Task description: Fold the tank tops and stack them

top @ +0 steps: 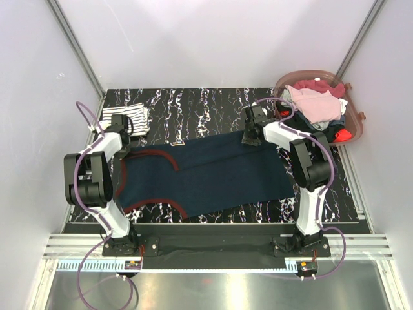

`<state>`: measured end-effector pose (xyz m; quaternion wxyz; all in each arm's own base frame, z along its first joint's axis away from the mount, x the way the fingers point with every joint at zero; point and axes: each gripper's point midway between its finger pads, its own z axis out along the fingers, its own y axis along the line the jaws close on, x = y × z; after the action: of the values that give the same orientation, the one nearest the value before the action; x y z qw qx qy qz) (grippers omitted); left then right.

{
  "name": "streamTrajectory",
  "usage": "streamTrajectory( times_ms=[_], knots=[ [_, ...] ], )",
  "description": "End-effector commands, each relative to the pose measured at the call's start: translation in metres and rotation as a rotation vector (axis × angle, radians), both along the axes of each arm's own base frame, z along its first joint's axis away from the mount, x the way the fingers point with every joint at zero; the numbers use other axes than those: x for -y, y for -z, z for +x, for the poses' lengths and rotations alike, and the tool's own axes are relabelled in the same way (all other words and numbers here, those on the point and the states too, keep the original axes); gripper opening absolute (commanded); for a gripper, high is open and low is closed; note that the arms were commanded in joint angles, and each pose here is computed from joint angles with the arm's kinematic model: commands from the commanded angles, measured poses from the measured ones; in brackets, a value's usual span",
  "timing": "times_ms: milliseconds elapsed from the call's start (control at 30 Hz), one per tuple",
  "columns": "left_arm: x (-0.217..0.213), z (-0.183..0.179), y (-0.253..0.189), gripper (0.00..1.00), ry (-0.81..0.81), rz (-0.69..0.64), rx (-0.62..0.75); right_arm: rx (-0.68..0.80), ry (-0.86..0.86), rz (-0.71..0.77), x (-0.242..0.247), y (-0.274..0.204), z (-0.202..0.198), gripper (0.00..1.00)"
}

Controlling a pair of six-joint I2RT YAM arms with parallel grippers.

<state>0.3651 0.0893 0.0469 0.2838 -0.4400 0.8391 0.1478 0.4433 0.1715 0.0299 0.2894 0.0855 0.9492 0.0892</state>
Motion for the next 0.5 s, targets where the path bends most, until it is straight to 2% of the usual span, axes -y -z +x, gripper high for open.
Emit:
streamTrajectory(
  times_ms=[0, 233, 333, 467],
  knots=[
    [-0.009, -0.004, -0.009, 0.09, -0.083, -0.003, 0.03, -0.028, 0.053, -0.054, 0.006, 0.006, 0.007, 0.26],
    [-0.013, -0.018, 0.007, 0.12, -0.161, -0.117, 0.044, -0.071, 0.116, -0.022, 0.02, 0.018, 0.006, 0.24],
    [-0.019, -0.024, 0.007, 0.13, -0.192, -0.106, 0.042, -0.07, 0.135, -0.032, 0.025, 0.018, 0.006, 0.24],
    [-0.025, -0.025, -0.008, 0.3, -0.196, -0.073, 0.106, -0.062, 0.149, -0.032, 0.027, 0.015, 0.006, 0.24]
  ],
)
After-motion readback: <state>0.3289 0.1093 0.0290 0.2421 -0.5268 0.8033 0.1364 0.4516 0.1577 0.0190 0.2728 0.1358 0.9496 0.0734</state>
